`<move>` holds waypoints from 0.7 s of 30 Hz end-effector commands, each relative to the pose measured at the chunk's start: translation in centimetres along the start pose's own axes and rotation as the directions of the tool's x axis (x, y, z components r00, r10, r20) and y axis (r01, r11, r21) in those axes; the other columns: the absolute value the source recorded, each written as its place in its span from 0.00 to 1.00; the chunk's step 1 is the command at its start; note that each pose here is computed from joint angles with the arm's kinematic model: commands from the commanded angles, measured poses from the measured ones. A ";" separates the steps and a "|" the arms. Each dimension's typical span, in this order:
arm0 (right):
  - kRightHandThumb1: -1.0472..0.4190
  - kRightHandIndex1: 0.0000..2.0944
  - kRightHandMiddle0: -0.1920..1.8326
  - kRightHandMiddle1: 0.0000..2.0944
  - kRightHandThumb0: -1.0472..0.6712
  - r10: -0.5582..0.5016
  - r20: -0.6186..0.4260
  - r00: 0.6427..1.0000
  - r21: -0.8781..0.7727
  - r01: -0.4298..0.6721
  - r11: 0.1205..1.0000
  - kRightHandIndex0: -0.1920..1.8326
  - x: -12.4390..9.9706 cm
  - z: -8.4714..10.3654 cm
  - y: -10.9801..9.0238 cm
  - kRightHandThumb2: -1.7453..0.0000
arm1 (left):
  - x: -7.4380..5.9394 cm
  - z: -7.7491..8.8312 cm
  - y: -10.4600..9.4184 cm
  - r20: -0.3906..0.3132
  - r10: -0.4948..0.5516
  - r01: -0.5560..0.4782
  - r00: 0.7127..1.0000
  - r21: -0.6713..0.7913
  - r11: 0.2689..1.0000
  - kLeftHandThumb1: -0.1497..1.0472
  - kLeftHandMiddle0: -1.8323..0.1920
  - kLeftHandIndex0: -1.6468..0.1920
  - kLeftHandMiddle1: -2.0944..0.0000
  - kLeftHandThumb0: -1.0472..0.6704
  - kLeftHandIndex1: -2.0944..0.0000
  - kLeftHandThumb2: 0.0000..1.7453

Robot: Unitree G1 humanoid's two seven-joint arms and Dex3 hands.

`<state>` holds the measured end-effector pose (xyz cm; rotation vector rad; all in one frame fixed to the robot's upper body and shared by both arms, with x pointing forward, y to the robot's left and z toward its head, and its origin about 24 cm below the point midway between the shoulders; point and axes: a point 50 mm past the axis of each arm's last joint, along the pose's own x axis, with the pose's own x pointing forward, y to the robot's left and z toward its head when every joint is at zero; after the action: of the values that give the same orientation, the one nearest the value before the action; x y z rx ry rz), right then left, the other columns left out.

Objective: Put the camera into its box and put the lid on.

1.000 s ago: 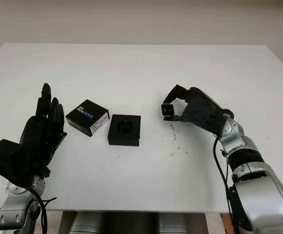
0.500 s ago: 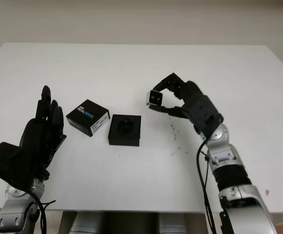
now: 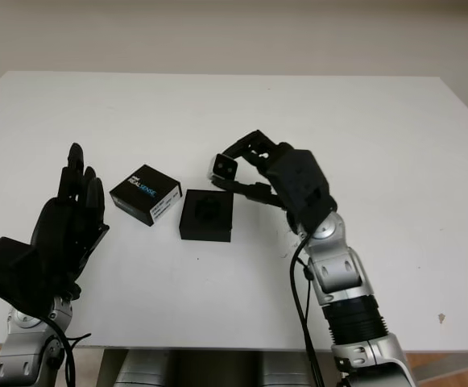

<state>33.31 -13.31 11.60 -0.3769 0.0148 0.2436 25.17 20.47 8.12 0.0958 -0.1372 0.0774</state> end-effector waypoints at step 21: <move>0.08 0.03 0.24 0.83 0.39 0.096 -0.077 0.992 -0.112 -0.104 0.988 0.27 0.8 -0.6 1.4 0.97 | -0.1 0.4 -0.1 0.003 0.001 -0.001 1.000 -0.008 1.000 1.00 1.00 1.00 0.99 0.18 1.00 0.37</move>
<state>33.58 -11.98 10.11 -0.4914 0.1135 0.3299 25.16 20.26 8.05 0.0870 -0.1216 0.0754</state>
